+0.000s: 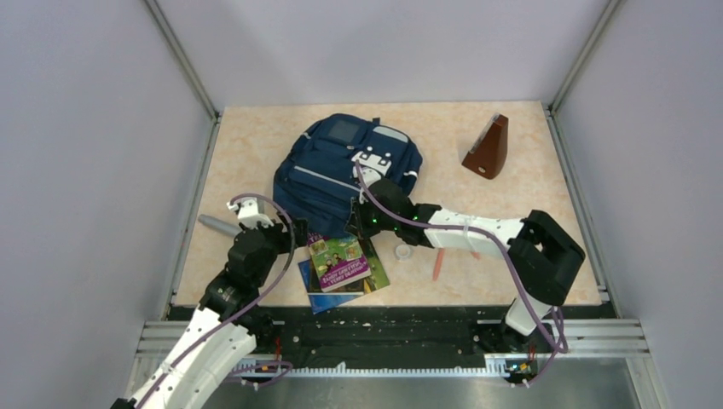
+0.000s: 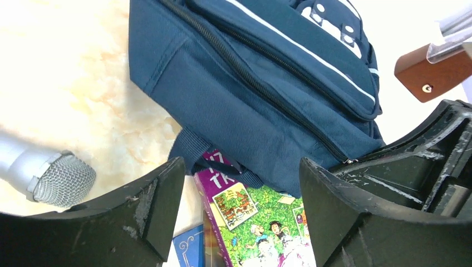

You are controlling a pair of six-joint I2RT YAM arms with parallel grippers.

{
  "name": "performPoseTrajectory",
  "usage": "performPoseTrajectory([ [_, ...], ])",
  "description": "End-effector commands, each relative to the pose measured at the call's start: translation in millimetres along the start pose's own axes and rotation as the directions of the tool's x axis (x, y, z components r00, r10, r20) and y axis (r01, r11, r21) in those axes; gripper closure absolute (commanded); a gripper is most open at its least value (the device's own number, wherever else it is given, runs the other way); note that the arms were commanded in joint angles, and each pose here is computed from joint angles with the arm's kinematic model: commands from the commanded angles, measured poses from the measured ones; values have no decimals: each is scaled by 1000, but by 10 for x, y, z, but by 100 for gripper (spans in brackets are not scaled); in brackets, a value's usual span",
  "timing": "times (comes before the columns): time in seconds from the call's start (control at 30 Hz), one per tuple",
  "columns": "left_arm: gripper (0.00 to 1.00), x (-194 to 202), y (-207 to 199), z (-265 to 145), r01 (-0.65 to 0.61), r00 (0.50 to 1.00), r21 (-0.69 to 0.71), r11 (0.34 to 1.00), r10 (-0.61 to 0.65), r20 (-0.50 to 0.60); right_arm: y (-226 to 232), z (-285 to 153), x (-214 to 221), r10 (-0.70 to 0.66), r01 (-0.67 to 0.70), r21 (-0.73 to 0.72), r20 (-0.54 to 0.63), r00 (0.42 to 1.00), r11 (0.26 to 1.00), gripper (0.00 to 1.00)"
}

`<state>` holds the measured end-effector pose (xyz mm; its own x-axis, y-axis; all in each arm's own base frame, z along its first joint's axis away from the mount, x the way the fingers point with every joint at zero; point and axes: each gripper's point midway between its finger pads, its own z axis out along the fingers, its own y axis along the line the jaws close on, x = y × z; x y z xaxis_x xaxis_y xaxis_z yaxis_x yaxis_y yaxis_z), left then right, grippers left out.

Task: Pack the student bag
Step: Unzip the student bag at the center of the board.

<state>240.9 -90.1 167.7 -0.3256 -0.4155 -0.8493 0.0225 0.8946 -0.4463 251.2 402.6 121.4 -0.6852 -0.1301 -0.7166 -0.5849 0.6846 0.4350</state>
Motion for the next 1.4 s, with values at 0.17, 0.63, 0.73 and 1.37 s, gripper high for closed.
performPoseTrajectory([
  [0.17,20,-297,-760,-33,-266,959,333,904,285,-7,-225,-321,-54,-7,5,38,54,999,999,100],
  [0.63,20,-150,-1034,177,-504,697,501,703,674,-245,-393,-600,40,-34,34,-35,16,999,999,100],
  [0.73,19,-19,-1043,230,-565,624,518,642,743,-240,-361,-641,58,-35,36,-56,15,999,998,100],
  [1.37,17,229,-954,598,-700,512,465,542,835,-202,-289,-695,171,-35,35,-120,9,999,992,100],
])
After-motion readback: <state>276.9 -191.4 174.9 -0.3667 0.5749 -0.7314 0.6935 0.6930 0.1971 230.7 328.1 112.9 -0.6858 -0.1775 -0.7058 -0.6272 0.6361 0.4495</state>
